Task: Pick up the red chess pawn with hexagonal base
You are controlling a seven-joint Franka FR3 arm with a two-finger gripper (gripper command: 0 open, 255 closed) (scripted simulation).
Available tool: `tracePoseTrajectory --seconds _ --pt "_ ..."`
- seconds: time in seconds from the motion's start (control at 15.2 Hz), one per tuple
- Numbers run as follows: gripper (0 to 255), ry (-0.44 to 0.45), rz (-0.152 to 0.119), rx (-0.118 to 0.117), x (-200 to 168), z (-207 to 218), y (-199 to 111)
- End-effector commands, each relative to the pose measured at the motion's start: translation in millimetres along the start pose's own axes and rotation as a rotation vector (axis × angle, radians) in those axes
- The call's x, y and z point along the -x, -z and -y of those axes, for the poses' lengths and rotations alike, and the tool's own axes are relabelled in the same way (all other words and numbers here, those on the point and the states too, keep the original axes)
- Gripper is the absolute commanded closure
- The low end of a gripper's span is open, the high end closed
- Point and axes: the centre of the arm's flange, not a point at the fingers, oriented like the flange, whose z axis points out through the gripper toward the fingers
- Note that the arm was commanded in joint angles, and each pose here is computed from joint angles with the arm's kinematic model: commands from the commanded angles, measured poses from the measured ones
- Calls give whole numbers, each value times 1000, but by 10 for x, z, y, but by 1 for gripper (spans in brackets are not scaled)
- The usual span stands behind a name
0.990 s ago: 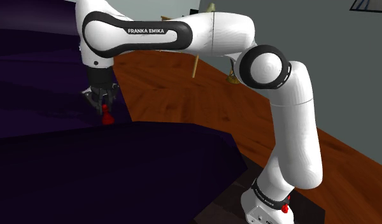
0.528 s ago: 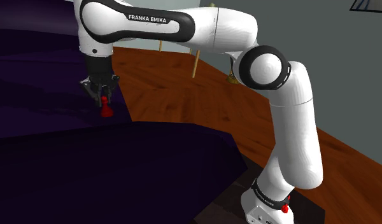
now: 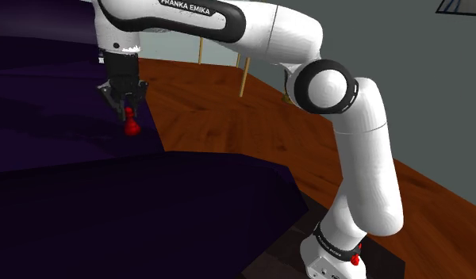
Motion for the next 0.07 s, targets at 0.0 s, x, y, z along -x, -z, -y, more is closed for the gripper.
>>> tracePoseTrajectory --seconds 0.0 --pt "255 0 0 0 2 6 42"
